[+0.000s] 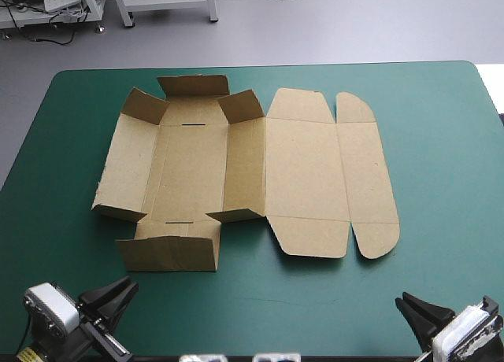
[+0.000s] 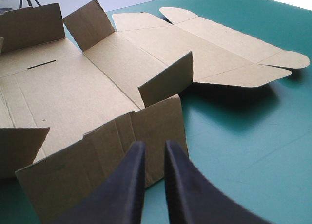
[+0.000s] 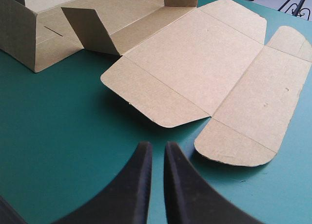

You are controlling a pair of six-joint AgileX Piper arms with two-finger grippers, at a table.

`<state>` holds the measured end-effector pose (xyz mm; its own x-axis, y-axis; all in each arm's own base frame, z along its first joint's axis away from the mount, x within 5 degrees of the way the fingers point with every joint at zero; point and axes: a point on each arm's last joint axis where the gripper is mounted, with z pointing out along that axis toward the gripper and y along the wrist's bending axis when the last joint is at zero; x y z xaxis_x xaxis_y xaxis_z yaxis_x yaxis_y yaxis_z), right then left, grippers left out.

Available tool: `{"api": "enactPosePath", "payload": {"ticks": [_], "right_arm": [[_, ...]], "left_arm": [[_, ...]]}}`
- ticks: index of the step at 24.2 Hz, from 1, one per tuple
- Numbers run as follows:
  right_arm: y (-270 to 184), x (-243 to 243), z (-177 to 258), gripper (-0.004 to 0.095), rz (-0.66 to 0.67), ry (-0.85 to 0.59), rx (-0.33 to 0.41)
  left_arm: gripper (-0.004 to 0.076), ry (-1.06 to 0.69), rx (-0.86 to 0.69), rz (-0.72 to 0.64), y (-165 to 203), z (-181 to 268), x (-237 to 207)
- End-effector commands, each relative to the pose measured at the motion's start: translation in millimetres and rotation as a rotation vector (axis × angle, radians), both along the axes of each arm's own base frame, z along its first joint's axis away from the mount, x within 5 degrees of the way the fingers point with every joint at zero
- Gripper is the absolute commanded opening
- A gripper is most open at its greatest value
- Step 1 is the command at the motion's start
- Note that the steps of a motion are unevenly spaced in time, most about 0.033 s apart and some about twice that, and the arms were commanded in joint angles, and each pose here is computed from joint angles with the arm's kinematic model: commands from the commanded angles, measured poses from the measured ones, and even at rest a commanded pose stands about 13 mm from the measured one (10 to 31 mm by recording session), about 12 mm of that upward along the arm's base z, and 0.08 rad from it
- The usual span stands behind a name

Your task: Fold the box

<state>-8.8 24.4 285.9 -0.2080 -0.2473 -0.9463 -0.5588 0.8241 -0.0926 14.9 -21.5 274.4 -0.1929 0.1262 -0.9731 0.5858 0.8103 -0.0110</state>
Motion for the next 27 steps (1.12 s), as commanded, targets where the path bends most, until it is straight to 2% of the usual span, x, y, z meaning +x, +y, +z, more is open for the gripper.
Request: {"api": "enactPosePath", "payload": {"ticks": [1,15,20,27], "right_arm": [[0,2,13,0.0083,-0.023,-0.068,0.042],[0,2,13,0.0083,-0.023,-0.068,0.042],[0,2,13,0.0083,-0.023,-0.069,0.041],[0,2,13,0.0083,-0.024,-0.069,0.041]], "left_arm": [[0.0101,-0.059,-0.065,0.008,0,14,0],[0.0101,-0.063,-0.068,0.009,0,15,1],[0.0101,-0.073,-0.162,0.034,0,21,3],[0.0101,-0.073,-0.188,0.034,-3,40,9]]}}
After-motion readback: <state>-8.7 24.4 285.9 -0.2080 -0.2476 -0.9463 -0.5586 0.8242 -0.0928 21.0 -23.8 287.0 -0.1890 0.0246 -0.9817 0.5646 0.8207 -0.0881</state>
